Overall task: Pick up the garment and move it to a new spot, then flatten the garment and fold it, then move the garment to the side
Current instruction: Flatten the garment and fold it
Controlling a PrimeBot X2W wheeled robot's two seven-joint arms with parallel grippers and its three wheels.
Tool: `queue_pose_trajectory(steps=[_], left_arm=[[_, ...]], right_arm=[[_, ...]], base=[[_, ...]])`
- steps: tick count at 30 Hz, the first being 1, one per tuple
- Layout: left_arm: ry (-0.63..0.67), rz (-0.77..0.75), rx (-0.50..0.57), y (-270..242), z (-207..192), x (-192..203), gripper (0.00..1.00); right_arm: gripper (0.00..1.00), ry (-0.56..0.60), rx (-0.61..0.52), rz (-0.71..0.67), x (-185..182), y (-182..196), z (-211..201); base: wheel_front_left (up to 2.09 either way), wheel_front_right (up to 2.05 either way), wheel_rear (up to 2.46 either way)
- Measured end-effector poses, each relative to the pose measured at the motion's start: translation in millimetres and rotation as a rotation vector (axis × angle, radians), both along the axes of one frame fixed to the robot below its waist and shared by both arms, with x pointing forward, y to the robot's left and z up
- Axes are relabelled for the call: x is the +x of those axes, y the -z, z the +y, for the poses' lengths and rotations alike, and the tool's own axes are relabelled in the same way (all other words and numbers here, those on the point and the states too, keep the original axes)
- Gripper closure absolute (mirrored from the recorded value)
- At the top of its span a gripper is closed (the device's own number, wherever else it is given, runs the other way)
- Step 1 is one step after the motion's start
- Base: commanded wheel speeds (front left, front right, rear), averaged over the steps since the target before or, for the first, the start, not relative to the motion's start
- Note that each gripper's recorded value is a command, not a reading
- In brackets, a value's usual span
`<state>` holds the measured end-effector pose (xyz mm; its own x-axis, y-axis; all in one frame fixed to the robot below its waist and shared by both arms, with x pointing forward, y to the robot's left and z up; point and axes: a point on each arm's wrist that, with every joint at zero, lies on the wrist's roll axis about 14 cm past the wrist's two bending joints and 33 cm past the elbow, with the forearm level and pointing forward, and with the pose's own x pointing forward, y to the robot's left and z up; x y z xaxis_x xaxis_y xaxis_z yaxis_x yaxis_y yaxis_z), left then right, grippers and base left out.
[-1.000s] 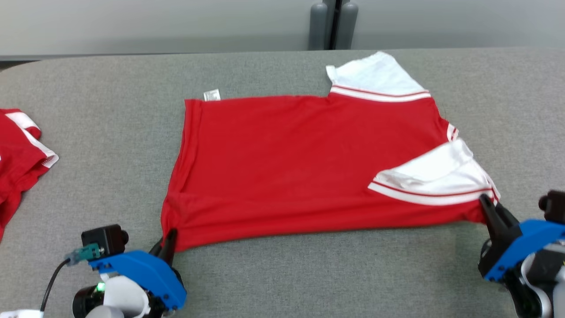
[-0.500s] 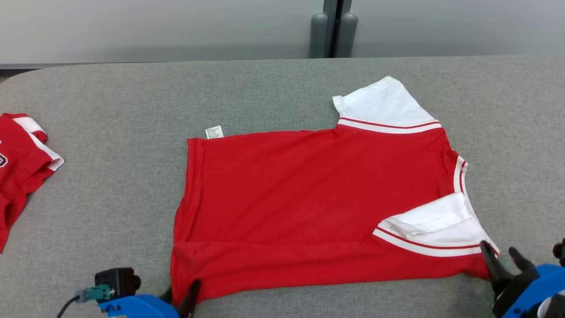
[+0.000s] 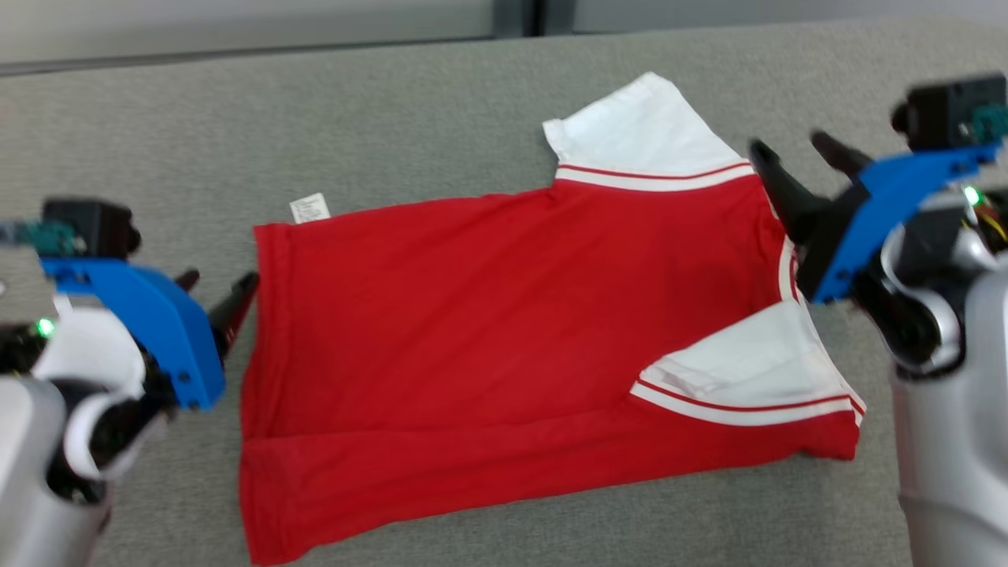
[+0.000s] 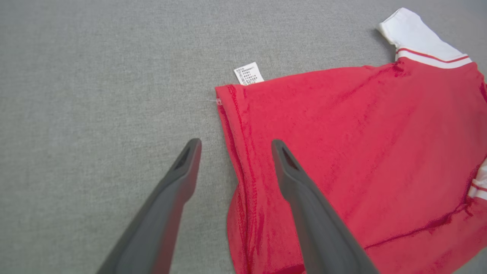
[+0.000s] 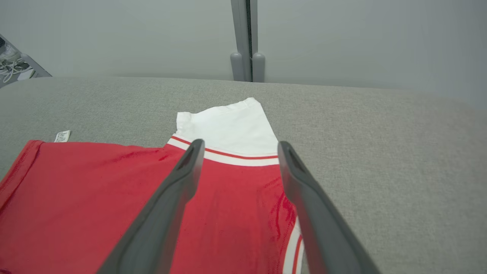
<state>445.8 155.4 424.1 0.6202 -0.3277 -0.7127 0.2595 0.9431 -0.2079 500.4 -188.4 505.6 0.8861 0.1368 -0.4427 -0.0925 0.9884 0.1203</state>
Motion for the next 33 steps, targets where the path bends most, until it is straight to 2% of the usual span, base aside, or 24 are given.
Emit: queue_pose_trajectory(steps=[3, 7, 14, 21, 22, 23, 24, 28, 33], left_arm=[[0.036, 0.065, -0.021, 0.4, -8.9, 25.1, 0.0], [0.053, 0.148, 0.019, 7.1, -5.0, 46.5, 0.0], [0.073, 0.25, 0.034, 30.4, -13.6, 55.7, 0.0], [0.052, 0.3, 0.096, 57.2, -6.7, 60.2, 0.0], [0.051, 0.307, 0.102, 60.3, -6.0, 60.4, 0.49], [0.052, 0.311, 0.11, 63.3, -4.9, 60.9, 0.49], [0.052, 0.312, 0.113, 64.8, -3.7, 62.0, 0.99], [0.048, 0.308, 0.09, 67.9, -5.5, 65.1, 1.0], [0.059, 0.216, 0.018, 59.4, -15.4, 66.9, 1.0]], right_arm=[[0.0, -0.049, -0.023, 0.005, 22.1, -4.9, 10.9], [0.0, -0.072, -0.043, 0.009, 42.2, -5.7, 13.9], [0.0, -0.053, -0.02, 0.04, 59.6, 11.6, 7.6], [0.0, -0.025, -0.001, 0.091, 66.4, 37.7, -0.6], [0.0, -0.021, -0.003, 0.097, 67.5, 41.1, -2.3], [0.0, -0.015, -0.004, 0.108, 68.4, 45.5, -4.9], [0.0, -0.011, -0.007, 0.115, 69.7, 48.8, -6.7], [0.0, -0.007, -0.017, 0.148, 76.3, 61.2, -9.5], [0.0, -0.009, -0.057, 0.188, 89.8, 72.9, -12.3]], base=[[0.0, 0.0, 0.0], [0.0, 0.0, 0.0], [0.0, 0.0, 0.0], [0.0, 0.0, 0.0], [0.0, 0.0, 0.0], [0.0, 0.0, 0.0], [0.0, 0.0, 0.0], [0.0, 0.0, 0.0], [0.0, 0.0, 0.0]])
